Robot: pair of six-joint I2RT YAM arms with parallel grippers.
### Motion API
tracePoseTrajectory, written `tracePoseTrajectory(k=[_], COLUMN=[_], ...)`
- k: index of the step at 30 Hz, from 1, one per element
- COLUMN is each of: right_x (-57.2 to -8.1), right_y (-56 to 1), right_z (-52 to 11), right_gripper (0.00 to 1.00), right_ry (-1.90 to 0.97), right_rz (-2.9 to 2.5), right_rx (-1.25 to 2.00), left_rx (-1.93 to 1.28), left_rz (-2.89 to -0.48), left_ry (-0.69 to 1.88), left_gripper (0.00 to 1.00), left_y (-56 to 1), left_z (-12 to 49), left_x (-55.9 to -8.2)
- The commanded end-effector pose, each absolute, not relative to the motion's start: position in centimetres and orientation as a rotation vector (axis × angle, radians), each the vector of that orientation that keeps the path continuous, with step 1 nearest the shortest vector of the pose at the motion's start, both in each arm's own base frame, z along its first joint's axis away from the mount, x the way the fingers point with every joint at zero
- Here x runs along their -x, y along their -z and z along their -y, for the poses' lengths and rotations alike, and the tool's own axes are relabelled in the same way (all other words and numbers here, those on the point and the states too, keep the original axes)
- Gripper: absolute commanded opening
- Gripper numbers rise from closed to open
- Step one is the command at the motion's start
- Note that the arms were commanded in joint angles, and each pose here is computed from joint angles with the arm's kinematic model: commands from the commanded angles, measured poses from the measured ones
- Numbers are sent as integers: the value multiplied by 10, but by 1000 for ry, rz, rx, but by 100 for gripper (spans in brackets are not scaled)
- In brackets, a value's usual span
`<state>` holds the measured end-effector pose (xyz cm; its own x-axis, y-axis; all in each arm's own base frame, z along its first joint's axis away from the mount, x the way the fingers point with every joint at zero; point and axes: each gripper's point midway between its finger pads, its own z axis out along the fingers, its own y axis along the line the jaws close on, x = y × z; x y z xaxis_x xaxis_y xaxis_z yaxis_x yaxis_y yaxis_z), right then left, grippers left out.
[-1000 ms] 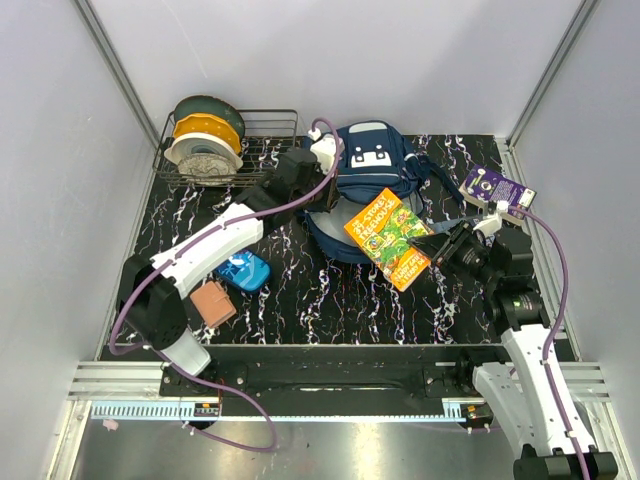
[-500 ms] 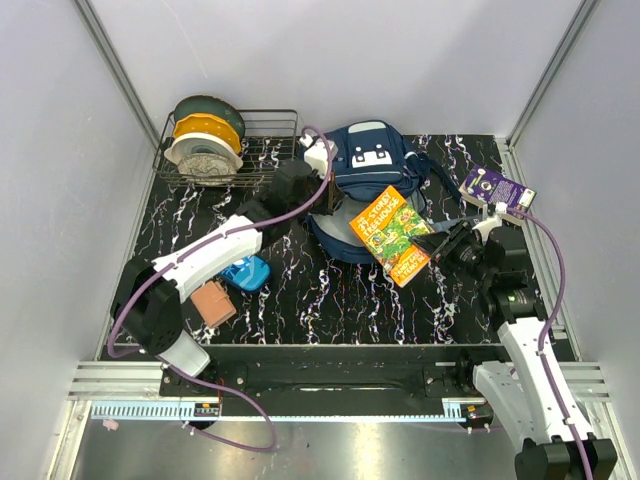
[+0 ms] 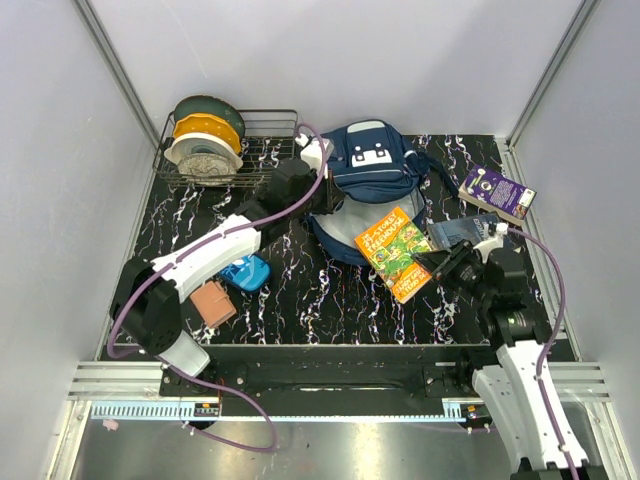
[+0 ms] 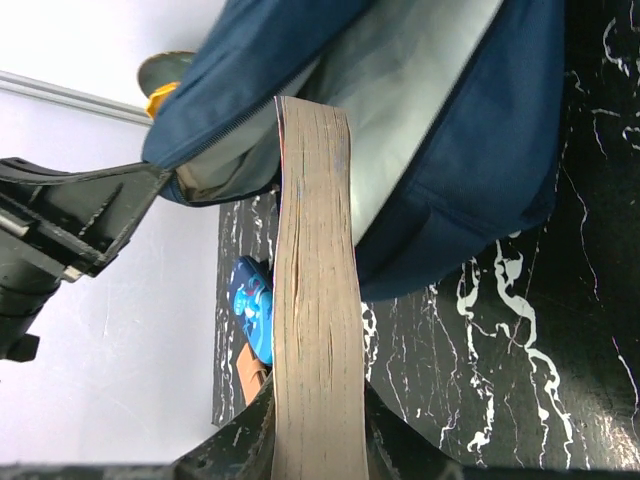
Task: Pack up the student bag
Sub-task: Place the book in the student bag.
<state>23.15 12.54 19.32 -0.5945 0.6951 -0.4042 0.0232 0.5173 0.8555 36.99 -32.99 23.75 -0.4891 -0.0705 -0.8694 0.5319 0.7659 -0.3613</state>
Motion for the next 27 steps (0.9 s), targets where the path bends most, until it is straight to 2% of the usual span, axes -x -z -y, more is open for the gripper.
tracePoseTrajectory(k=[1,5,11,17,23,27], right_x=[-219,-212,-211,-230,-244,-262], right_y=[-244,-242,-245,-228,-208,-224], right_z=[-121,-117,-129,-133,-136,-136], right_gripper=[0,0,0,0,0,0], right_ry=[-1089,-1066,-1210,-1394,-1436,-1500], right_rz=[-1858,-1879,-1862,-1824,-1843,-1735], right_rx=[-478,-529,-585,-905,-1033,-994], left_rx=[-394,-403,-419,-398,-420,-442], left_rz=[-1653,-1655,-1663,-1662,-1610,-1604], left_ry=[884,866,828,918,987,1020], left_gripper=[0,0,0,0,0,0], left_y=[-344,-347,-353,-354,-374,-378], left_z=[330,328,324,330,348,358], left_x=[-350,-348,-349,-336,-318,-304])
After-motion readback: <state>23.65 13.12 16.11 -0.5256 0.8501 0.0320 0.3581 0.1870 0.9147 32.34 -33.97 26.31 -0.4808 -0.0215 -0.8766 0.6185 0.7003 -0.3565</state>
